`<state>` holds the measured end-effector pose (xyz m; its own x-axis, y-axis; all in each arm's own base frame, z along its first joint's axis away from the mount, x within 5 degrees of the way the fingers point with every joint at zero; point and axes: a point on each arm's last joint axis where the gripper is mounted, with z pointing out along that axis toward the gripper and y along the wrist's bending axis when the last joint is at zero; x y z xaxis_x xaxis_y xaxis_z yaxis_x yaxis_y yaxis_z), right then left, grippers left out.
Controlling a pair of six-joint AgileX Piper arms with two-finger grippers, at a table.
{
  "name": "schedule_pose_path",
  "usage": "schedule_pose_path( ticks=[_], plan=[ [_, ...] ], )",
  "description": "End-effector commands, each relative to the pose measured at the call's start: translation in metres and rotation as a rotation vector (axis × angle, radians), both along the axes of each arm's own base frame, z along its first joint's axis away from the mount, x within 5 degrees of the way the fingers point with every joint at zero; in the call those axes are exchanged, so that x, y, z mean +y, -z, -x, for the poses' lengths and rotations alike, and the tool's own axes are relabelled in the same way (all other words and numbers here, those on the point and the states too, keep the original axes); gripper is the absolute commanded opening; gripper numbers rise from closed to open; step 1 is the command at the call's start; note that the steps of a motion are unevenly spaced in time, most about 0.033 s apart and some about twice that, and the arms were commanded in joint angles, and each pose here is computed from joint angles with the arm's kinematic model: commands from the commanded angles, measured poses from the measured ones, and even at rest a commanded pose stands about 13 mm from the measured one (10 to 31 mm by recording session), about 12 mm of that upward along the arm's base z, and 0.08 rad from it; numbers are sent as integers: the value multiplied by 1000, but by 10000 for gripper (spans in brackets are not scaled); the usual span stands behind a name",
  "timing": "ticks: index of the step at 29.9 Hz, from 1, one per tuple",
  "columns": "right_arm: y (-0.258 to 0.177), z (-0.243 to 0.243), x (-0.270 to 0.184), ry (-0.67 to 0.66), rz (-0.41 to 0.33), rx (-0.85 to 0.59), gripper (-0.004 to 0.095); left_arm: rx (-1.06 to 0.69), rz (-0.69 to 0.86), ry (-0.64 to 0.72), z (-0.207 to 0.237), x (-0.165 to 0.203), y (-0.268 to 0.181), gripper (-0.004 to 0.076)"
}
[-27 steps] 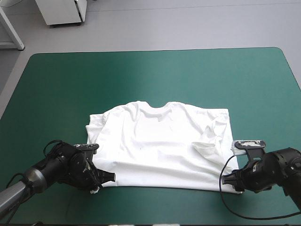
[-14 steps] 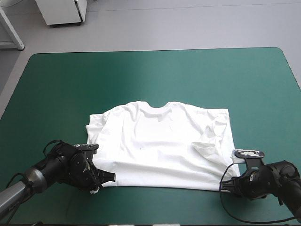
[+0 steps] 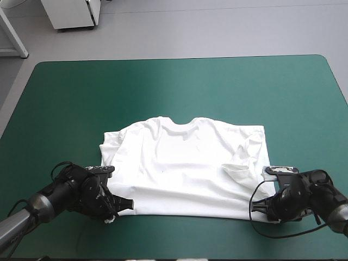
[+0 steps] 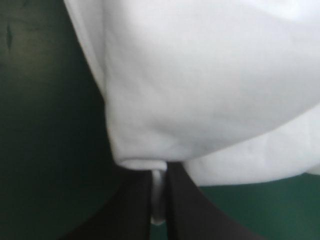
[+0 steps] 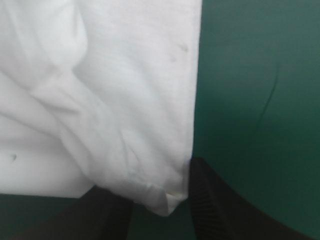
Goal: Fold the cloth
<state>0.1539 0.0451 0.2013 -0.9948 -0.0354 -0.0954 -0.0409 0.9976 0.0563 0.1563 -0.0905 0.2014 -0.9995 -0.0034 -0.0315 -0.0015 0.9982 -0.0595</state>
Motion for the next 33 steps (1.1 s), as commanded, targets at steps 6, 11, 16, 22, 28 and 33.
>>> schedule_pose_path(
  ticks=[6,11,16,22,28,33],
  plan=[
    [13,1,5,26,-49,23,-17,-56,-28,38,-5,2,9,-22],
    [-18,2,4,11,-66,-73,-17,-119,-1,55,-10,0,-16,-22],
    [-65,-1,2,-9,-78,-220,-17,-237,36,107,-22,-6,-58,-22],
    [-123,-12,1,-24,-66,-381,-17,-398,68,146,-40,-13,-112,-22],
    [-165,-25,1,-6,-80,-574,-17,-583,61,180,-53,-13,-155,-22],
    [-180,-48,2,-9,-42,-666,-17,-728,-19,207,-71,-12,-176,-22]
  ],
)
